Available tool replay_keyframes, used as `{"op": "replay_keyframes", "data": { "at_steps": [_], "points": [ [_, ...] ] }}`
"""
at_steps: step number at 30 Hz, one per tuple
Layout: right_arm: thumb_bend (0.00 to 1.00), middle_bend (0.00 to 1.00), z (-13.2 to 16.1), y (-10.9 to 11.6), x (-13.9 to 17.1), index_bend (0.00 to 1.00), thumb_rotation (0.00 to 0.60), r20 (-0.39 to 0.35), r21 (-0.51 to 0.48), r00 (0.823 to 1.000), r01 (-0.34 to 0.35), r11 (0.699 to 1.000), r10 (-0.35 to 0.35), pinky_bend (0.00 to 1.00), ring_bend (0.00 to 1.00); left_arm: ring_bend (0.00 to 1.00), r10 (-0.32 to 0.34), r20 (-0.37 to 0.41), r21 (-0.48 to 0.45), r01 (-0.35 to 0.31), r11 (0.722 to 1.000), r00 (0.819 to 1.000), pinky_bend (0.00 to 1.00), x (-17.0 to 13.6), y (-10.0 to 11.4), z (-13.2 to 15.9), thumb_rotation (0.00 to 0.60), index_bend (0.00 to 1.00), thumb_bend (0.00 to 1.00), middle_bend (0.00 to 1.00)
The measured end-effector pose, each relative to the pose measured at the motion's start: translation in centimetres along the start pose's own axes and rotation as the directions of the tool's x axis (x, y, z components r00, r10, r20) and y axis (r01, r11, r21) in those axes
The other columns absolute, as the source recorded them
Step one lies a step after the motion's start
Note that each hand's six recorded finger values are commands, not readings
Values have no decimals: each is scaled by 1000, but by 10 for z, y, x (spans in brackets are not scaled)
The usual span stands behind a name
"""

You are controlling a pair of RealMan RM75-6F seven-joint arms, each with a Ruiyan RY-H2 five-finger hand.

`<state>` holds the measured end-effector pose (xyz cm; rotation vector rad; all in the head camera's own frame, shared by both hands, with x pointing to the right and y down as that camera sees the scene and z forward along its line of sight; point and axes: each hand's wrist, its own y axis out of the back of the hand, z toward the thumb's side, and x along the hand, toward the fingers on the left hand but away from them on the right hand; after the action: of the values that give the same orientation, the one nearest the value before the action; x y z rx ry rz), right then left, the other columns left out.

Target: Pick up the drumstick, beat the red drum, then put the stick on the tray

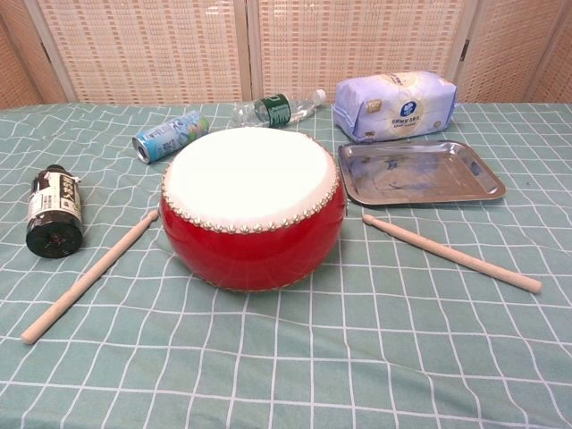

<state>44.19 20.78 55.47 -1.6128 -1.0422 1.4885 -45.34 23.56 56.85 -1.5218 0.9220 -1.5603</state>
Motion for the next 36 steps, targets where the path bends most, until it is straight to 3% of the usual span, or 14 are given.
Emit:
{"op": "replay_keyframes", "data": {
  "at_steps": [22,27,29,33,36],
  "points": [
    [79,144,-1,1,10,43,600,-13,-26,1000,17,1000,-18,215,58,0,14,12,-6,-14,1000,1000,51,-2,4,0,600,5,277,0],
    [94,144,3,2,5,102,600,-25,-19,999,20,1000,-20,214,57,0,14,11,-2,-14,1000,1000,51,1,4,0,600,6,278,0],
    [168,144,7,2,1,132,600,-41,-19,999,21,1000,-22,203,50,0,15,13,-4,-15,1000,1000,52,1,4,1,600,6,277,0],
    [447,143,22,0,-14,194,599,-100,-8,995,12,1000,-12,154,15,0,17,19,-9,-17,1000,1000,52,2,5,2,600,6,277,0],
    [599,109,37,-5,-29,220,435,-143,0,989,-23,1000,22,79,0,0,20,21,-14,-20,1000,1000,52,1,5,2,600,10,278,0]
  ]
}}
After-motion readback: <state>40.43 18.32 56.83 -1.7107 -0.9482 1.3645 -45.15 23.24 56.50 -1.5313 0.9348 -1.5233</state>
